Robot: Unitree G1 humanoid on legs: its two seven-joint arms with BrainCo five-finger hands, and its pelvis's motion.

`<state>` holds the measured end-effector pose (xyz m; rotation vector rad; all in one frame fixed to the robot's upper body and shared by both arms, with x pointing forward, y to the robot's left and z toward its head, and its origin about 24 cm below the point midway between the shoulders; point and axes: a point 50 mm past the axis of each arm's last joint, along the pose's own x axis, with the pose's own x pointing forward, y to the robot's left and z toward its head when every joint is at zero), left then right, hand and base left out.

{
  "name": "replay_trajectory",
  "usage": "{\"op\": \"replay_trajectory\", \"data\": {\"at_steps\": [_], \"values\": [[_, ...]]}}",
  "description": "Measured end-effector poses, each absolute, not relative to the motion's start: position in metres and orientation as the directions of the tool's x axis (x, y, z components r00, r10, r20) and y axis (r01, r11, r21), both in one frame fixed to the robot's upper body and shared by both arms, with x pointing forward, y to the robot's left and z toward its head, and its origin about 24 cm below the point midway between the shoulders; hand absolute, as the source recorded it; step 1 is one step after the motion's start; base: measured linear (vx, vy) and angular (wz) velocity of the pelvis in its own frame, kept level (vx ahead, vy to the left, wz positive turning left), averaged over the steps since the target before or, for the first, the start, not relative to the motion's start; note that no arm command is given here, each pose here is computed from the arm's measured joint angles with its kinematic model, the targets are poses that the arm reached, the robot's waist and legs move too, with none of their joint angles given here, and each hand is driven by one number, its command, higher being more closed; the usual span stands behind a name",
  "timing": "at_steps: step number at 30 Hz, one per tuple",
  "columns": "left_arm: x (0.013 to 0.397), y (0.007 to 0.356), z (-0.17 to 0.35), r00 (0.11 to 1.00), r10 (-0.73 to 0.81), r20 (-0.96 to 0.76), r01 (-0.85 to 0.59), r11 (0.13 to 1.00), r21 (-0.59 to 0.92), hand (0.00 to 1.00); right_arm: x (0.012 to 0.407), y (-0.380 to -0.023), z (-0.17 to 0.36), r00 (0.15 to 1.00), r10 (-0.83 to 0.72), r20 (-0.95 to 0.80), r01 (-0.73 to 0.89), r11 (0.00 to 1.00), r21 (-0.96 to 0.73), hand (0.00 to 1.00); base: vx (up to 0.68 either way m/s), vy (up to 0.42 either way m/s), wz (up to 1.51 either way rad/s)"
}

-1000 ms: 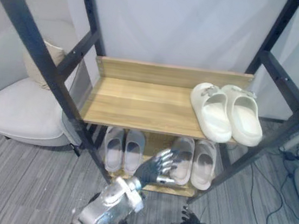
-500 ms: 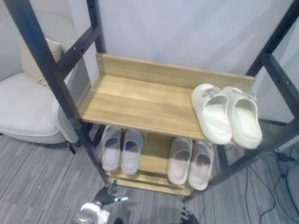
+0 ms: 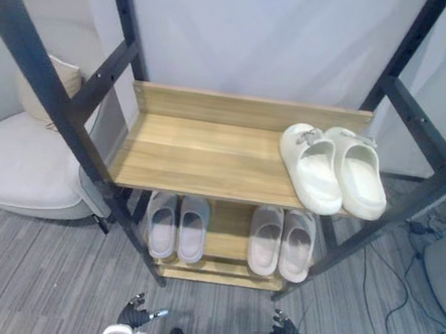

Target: Organize the slippers on the shoe rack

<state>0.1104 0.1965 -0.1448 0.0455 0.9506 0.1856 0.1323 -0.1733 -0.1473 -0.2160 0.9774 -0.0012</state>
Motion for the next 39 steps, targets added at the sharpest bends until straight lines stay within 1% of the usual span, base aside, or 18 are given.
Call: {"op": "replay_trajectory", "data": {"at_steps": [3, 8, 12, 15, 20, 22, 26, 29, 31, 36, 38, 39], "values": [[0.111, 0.195, -0.145, 0.568, 0.180, -0.803, -0.137, 0.983, 0.123, 0.00, 0.138, -0.171, -0.145, 0.577, -0.093, -0.812, -0.099, 0.978, -0.182, 0.00, 0.08, 0.040, 0.55], [0.117, 0.198, -0.143, 0.579, 0.199, -0.791, -0.124, 0.980, 0.156, 0.00, 0.138, -0.167, -0.145, 0.581, -0.084, -0.810, -0.100, 0.980, -0.174, 0.00, 0.14, -0.086, 1.37], [0.122, 0.198, -0.141, 0.589, 0.212, -0.780, -0.133, 0.977, 0.165, 0.00, 0.146, -0.165, -0.141, 0.604, -0.076, -0.793, -0.108, 0.978, -0.176, 0.00, 0.05, -0.262, 0.95], [0.133, 0.184, -0.140, 0.609, 0.186, -0.771, -0.136, 0.982, 0.129, 0.00, 0.165, -0.166, -0.134, 0.644, -0.076, -0.761, -0.124, 0.972, -0.202, 0.00, -0.06, -0.231, 0.75], [0.145, 0.182, -0.137, 0.628, 0.184, -0.756, -0.132, 0.983, 0.129, 0.00, 0.178, -0.162, -0.128, 0.674, -0.088, -0.734, -0.105, 0.971, -0.214, 0.00, -0.12, -0.097, 0.92], [0.151, 0.182, -0.135, 0.639, 0.185, -0.747, -0.128, 0.983, 0.134, 0.00, 0.177, -0.164, -0.128, 0.673, -0.097, -0.733, -0.102, 0.970, -0.222, 0.00, -0.12, -0.024, 0.82], [0.152, 0.172, -0.136, 0.639, 0.165, -0.752, -0.113, 0.986, 0.121, 0.00, 0.172, -0.168, -0.129, 0.667, -0.111, -0.737, -0.093, 0.969, -0.230, 0.00, -0.05, 0.118, 1.02], [0.156, 0.174, -0.135, 0.649, 0.149, -0.746, -0.040, 0.986, 0.163, 0.00, 0.171, -0.162, -0.128, 0.671, -0.103, -0.734, -0.074, 0.976, -0.205, 0.00, -0.08, 0.131, 1.19], [0.154, 0.170, -0.136, 0.641, 0.144, -0.754, -0.039, 0.987, 0.156, 0.00, 0.174, -0.167, -0.126, 0.681, -0.116, -0.723, -0.058, 0.976, -0.211, 0.00, 0.04, 0.162, 0.85], [0.147, 0.169, -0.139, 0.625, 0.136, -0.768, -0.028, 0.988, 0.152, 0.00, 0.171, -0.165, -0.130, 0.659, -0.110, -0.744, -0.065, 0.977, -0.202, 0.00, -0.01, 0.184, 0.56], [0.143, 0.169, -0.141, 0.617, 0.126, -0.777, -0.006, 0.988, 0.156, 0.00, 0.162, -0.162, -0.135, 0.634, -0.098, -0.767, -0.078, 0.979, -0.190, 0.00, 0.05, 0.105, 0.62], [0.141, 0.171, -0.142, 0.613, 0.131, -0.779, -0.007, 0.987, 0.161, 0.00, 0.164, -0.162, -0.134, 0.639, -0.097, -0.763, -0.079, 0.979, -0.190, 0.00, 0.11, 0.071, 0.87]]}}
